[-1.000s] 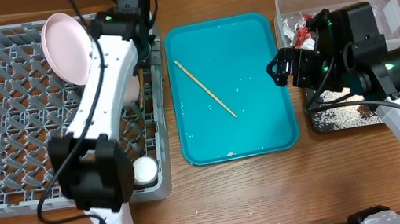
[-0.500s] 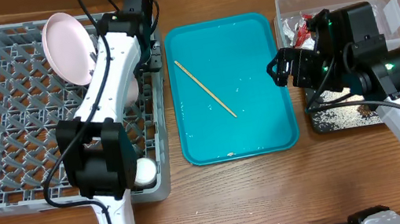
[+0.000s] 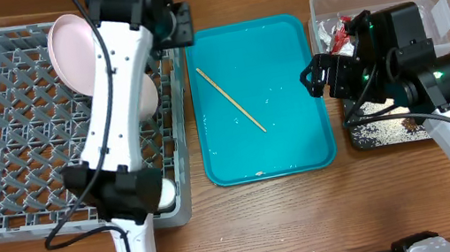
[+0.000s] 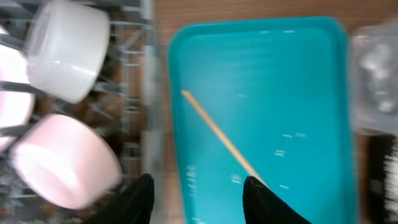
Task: Sort waste into correct bins and load items into the dishwasher
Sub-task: 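Return the left gripper to the tray and grasp the second chopstick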
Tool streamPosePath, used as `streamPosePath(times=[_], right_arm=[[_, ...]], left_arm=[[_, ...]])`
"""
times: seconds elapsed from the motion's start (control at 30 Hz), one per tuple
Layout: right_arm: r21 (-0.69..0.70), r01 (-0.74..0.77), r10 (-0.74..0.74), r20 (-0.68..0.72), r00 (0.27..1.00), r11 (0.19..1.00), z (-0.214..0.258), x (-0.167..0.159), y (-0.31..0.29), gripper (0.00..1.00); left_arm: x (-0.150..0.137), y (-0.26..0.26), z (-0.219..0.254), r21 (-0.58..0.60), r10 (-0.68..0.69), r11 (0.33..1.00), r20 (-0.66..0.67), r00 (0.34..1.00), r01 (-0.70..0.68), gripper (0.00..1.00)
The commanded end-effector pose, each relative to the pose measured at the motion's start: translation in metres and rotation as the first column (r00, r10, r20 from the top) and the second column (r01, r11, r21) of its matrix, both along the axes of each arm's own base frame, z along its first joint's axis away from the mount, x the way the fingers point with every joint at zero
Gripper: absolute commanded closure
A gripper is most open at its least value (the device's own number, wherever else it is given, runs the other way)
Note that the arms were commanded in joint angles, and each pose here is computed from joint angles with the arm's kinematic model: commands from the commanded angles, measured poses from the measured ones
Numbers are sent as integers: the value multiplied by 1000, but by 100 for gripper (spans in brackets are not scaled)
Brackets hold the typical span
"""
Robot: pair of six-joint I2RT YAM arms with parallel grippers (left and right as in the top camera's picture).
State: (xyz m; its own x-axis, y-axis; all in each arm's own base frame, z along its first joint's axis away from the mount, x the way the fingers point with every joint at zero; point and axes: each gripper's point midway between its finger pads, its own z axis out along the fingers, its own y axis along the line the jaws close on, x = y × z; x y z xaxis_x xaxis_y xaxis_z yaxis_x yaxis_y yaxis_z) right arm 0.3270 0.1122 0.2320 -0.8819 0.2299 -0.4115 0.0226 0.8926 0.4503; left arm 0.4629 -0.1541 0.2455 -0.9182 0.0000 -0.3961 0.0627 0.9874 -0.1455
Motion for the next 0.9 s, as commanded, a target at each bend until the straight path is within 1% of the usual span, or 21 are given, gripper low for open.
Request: streamPosePath(times=[0.0,0.1,0.2,0.23,0.33,0.43,0.73,0.8,0.87], right_arm=[[-9,4,-4,8,1000,1000,1,1,-2,0],[-9,4,-4,8,1000,1000,1,1,-2,0],[-9,4,-4,9,1000,1000,1,1,-2,0],[-9,4,-4,8,1000,1000,1,1,-2,0],[-9,4,-4,8,1000,1000,1,1,-2,0],[-9,4,-4,9,1000,1000,1,1,-2,0],[-9,4,-4,9,1000,1000,1,1,-2,0],[-9,4,-4,8,1000,1000,1,1,-2,0],[-9,4,-4,8,1000,1000,1,1,-2,0]], left_arm=[[-20,-44,8,-83,-8,997,-26,1000,5,51],[-33,-61,4,-64,33,997,-47,998,-36,51],[-39,-70,0,-58,132,989,-59,990,-135,51],[-39,-70,-2,-56,181,981,-63,981,-185,51],[-39,-66,-11,-54,339,938,-82,937,-344,42],[-40,-70,-29,-61,428,897,-128,895,-438,41],[-46,-81,-107,0,512,851,-219,831,-525,41],[-46,-81,-124,4,525,843,-225,821,-538,42],[-45,-81,-138,2,540,833,-228,811,-554,47]])
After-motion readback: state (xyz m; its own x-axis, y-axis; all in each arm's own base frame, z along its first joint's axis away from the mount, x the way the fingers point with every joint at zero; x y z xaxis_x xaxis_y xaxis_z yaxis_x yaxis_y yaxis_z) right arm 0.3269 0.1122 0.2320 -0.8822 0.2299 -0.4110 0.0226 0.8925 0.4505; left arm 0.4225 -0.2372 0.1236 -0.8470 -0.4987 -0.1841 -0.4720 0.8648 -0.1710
